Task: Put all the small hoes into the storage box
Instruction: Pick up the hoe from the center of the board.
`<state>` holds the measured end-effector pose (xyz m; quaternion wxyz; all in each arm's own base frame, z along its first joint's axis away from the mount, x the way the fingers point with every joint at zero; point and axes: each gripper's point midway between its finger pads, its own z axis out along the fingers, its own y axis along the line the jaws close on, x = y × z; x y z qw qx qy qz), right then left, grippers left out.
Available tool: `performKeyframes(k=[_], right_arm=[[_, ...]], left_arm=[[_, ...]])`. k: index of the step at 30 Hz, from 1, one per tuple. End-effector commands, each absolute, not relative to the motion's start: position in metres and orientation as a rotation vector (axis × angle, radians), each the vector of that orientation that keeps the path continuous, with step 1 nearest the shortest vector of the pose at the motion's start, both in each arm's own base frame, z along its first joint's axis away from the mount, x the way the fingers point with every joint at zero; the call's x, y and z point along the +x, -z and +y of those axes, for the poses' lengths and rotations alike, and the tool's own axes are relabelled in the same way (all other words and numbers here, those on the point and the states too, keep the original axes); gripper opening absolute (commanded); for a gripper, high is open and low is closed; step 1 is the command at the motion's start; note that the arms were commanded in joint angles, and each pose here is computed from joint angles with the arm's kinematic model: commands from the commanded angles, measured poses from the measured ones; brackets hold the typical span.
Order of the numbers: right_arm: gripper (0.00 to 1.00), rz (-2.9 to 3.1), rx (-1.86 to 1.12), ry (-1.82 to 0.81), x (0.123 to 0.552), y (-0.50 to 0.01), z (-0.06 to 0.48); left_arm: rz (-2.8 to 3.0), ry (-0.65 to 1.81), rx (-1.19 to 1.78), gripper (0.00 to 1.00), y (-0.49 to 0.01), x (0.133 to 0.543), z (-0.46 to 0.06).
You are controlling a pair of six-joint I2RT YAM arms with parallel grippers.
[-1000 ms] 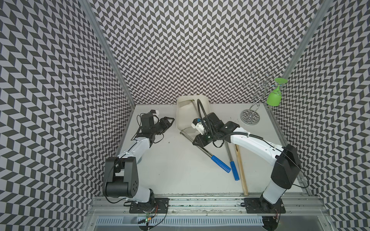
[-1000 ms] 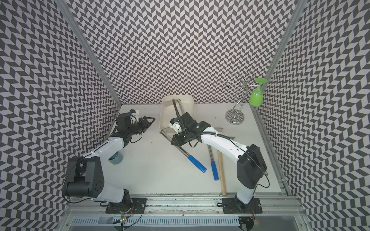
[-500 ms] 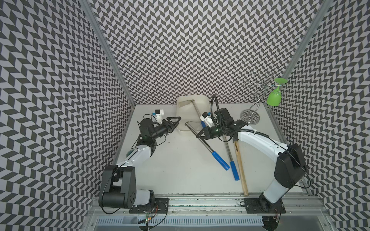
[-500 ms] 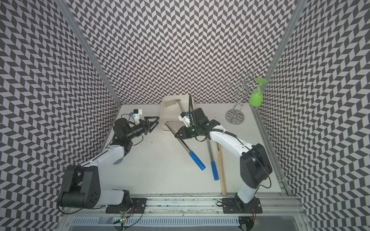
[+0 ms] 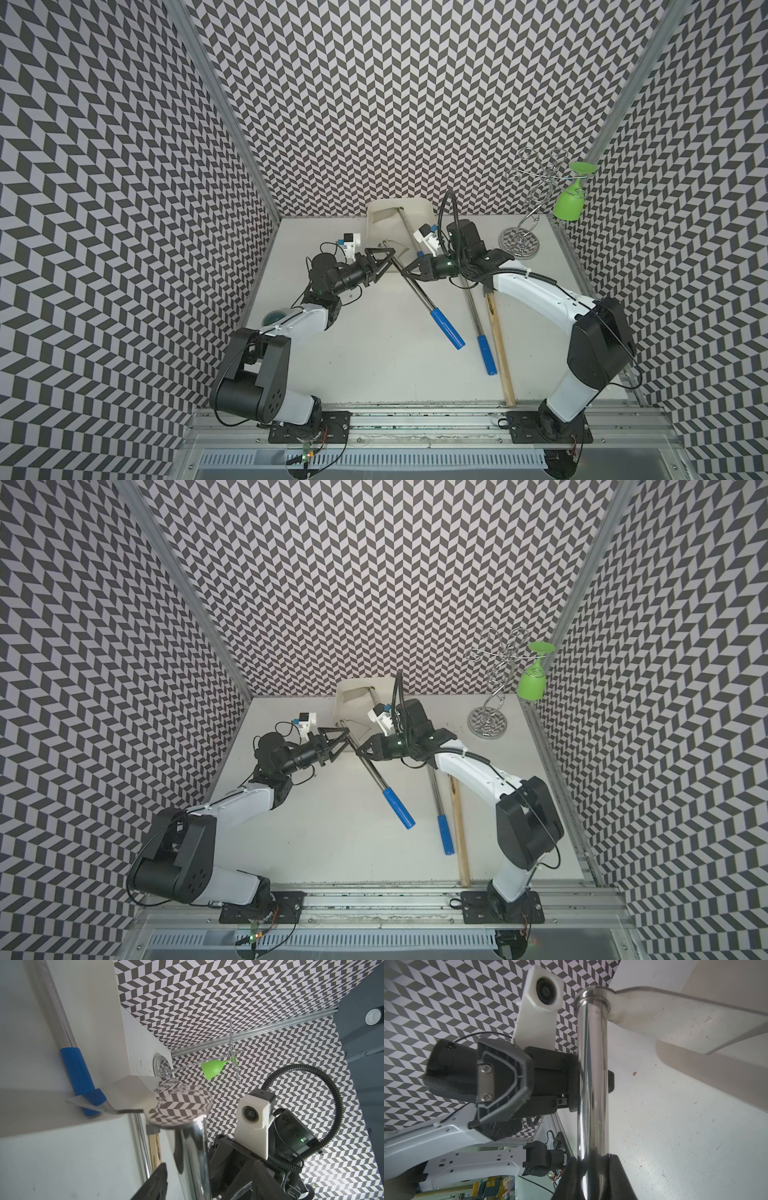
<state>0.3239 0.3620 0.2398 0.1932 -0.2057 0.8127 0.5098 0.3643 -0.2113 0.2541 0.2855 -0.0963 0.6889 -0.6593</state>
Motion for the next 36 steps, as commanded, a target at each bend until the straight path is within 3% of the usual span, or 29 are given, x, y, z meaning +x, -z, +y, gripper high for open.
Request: performKeyframes(k=[1,8,17,36], right_arm=[[0.00,2.116,-0.641,-1.546,0.323,-0.271,0.371],[0.00,2.048,-0.618,-1.743,0.314,-0.280,0.365],[0.00,1.956,-0.567,-1.977,0.302,-0.292,0.352],[0.00,1.987,-0.546,-2.131,0.293,-0.280,0.359]], left_arm=[[1.745,1.811,-0.242,0.62,-0.268,0.366,-0.211],[1.578,1.921,-0.210,0.56,-0.282,0.358,-0.206],[1.543,1.949,-0.147,0.55,-0.281,0.352,-0.208],[1.494,1.953,-0.107,0.45,-0.299,0.377,-0.218]])
